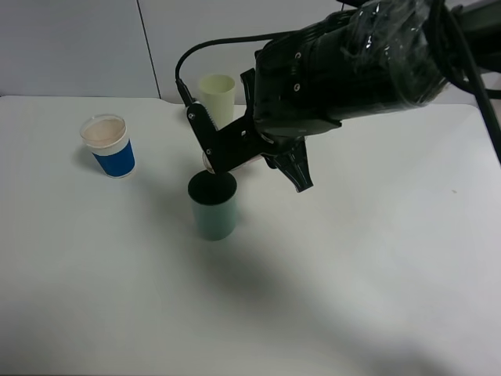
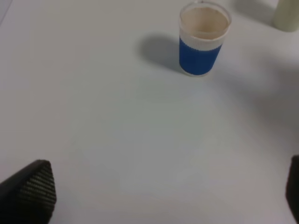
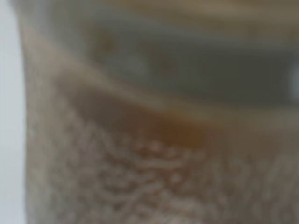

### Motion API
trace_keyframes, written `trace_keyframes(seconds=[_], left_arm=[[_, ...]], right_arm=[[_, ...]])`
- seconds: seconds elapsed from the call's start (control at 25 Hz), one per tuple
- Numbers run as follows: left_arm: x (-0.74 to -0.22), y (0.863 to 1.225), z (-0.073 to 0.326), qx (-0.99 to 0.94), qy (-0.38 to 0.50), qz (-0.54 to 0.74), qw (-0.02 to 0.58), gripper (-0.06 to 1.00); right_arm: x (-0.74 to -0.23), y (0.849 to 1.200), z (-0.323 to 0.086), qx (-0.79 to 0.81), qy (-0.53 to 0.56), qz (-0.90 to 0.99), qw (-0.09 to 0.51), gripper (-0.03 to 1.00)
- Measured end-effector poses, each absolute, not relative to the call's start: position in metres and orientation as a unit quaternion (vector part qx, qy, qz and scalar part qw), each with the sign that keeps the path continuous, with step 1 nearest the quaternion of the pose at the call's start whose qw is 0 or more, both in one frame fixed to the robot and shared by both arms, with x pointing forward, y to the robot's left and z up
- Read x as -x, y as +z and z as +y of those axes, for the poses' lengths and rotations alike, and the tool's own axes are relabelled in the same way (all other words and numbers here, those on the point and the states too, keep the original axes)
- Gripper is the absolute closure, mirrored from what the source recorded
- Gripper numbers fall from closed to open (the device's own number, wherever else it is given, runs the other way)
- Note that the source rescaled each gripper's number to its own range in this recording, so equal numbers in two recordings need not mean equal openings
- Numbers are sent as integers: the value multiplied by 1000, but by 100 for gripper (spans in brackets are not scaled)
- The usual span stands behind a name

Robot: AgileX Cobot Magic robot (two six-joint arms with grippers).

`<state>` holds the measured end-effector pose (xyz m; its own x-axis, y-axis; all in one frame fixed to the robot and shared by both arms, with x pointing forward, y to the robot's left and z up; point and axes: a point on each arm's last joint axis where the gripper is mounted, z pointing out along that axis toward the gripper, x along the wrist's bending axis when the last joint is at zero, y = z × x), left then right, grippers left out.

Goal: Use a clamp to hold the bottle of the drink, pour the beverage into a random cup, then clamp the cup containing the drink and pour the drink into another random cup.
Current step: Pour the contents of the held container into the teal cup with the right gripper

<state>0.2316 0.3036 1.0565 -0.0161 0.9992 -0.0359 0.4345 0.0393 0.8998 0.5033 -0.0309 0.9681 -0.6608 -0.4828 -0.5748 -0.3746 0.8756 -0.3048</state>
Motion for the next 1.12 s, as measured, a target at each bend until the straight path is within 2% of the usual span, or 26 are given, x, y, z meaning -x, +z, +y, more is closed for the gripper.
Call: trace_keyframes(seconds=[1.12], left_arm=[[-232,1057,304,-587,368,610,384,-5]], right_arm=[[-497,971,-31,253,-127,895,344,96]])
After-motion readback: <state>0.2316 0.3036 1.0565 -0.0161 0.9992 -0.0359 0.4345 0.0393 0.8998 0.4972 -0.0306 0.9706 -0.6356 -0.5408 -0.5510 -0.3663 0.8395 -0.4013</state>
